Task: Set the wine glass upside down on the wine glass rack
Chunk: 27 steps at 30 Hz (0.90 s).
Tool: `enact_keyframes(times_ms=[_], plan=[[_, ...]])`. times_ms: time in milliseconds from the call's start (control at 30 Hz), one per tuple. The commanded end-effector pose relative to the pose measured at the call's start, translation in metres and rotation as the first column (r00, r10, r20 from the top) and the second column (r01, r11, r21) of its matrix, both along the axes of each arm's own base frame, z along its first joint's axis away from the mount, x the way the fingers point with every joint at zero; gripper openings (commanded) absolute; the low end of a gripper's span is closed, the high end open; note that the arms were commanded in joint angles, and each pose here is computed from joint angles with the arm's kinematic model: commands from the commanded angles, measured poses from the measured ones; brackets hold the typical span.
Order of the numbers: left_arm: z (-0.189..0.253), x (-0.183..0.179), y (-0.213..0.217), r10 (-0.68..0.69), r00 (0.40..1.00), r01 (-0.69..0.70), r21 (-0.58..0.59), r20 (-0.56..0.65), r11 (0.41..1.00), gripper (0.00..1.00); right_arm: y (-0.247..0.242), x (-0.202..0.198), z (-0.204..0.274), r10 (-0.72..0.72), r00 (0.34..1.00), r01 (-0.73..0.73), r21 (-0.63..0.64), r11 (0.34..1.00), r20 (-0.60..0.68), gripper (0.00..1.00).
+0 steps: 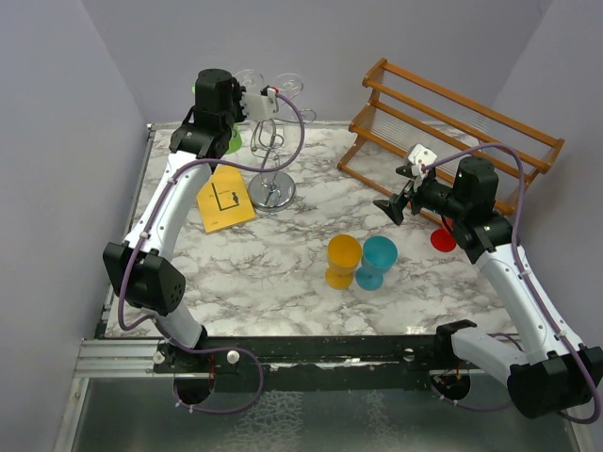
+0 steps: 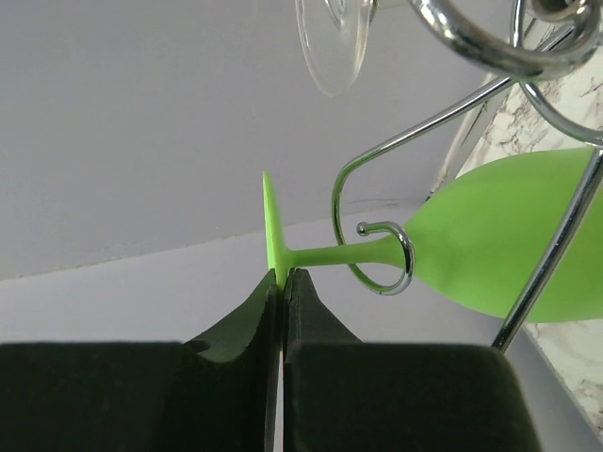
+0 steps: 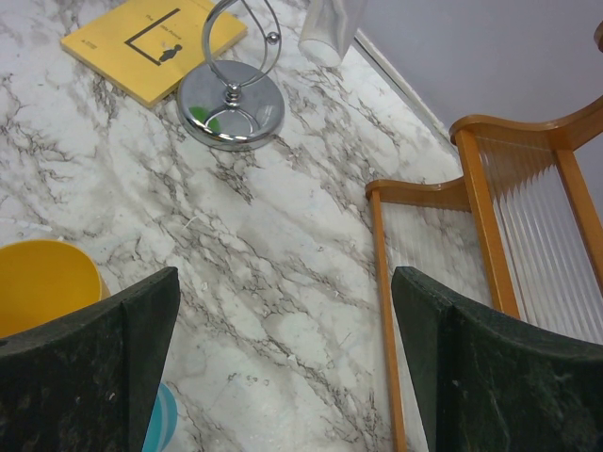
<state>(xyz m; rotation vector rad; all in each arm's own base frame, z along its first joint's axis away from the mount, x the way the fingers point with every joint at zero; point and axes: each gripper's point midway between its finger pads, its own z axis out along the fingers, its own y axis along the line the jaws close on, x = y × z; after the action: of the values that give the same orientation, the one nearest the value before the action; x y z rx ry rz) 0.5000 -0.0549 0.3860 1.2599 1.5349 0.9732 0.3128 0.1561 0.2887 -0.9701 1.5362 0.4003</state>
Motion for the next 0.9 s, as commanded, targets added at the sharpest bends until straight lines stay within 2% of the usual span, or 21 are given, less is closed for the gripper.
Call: enact_keyframes(times_ms=[0,267,867], plan=[[0.013,-0.013,-0.002,-0.032,0.999,0.033,-0.054,0.018,0.998,0.0,0.001,0.002,0.002,0.005,1.0,-0.005,0.005,1.0,0.018,0.93],[0.004,-0.021,-0.014,-0.106,0.994,0.104,-0.072,-0.021,0.992,0.0,0.0,0.004,-0.001,0.002,1.0,-0.002,0.001,1.0,0.017,0.93],[-0.016,-0.022,-0.029,-0.167,0.98,0.155,-0.111,-0.105,0.982,0.03,0.0,0.006,-0.004,-0.001,1.0,0.001,-0.004,1.0,0.007,0.93]])
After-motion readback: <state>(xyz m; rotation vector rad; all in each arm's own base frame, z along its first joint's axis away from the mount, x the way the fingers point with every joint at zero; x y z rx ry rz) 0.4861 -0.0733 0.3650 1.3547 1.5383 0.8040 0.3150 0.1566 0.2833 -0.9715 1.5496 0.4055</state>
